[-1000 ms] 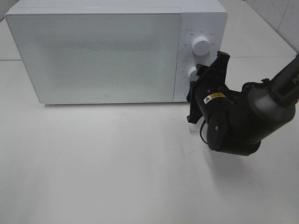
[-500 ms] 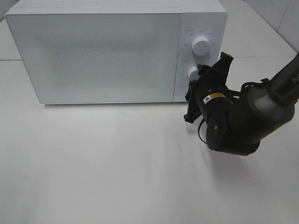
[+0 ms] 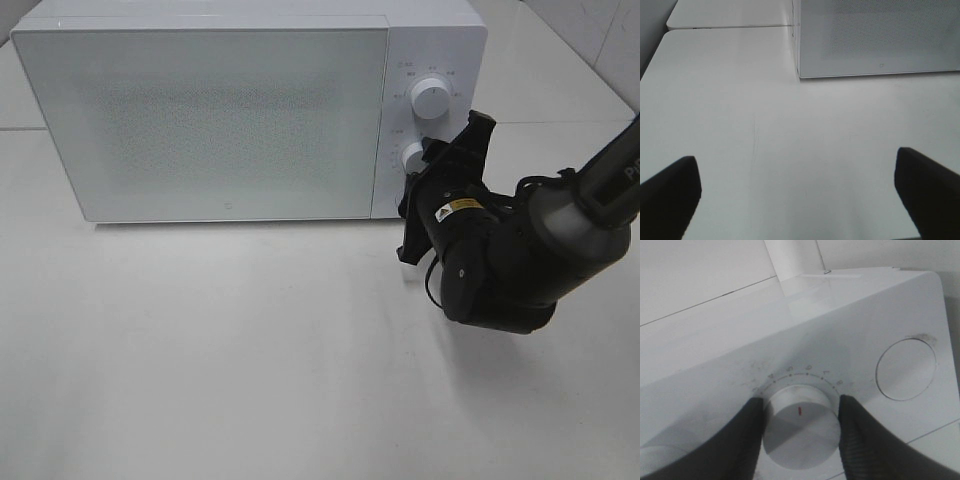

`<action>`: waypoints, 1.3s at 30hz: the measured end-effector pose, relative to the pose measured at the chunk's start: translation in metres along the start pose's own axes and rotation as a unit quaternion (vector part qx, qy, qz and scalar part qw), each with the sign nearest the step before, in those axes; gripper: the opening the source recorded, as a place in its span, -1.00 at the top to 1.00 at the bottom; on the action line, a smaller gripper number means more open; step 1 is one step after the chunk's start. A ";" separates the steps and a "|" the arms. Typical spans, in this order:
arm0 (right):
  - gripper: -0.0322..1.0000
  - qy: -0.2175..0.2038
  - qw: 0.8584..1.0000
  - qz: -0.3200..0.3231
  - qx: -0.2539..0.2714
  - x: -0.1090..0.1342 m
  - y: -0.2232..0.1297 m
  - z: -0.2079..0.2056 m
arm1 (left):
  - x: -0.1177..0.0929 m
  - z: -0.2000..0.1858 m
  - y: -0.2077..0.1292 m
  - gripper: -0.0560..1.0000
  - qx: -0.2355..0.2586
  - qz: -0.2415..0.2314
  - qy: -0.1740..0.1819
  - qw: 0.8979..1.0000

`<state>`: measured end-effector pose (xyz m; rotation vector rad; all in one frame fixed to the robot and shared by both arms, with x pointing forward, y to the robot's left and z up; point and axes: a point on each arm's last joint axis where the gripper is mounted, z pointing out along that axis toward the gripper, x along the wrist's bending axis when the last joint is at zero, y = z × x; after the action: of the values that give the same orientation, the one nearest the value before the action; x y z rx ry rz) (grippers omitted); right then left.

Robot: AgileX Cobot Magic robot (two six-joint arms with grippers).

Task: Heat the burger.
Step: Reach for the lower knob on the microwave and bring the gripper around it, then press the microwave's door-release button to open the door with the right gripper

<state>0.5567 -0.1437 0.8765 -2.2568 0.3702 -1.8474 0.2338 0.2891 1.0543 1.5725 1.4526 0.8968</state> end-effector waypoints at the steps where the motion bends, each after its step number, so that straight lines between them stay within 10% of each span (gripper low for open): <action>1: 0.08 0.000 1.000 -0.009 -0.002 0.000 0.000 0.000 | 0.000 0.000 0.000 -0.99 0.000 0.000 0.000 1.000; 39: -0.49 -0.015 0.988 -0.153 0.024 0.010 0.013 -0.029 | 0.000 0.000 0.000 -0.99 0.000 0.000 0.000 1.000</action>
<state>0.5293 -0.1590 0.8878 -2.4158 -0.0302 -1.9330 0.2338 0.2891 1.0543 1.5725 1.4526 0.8968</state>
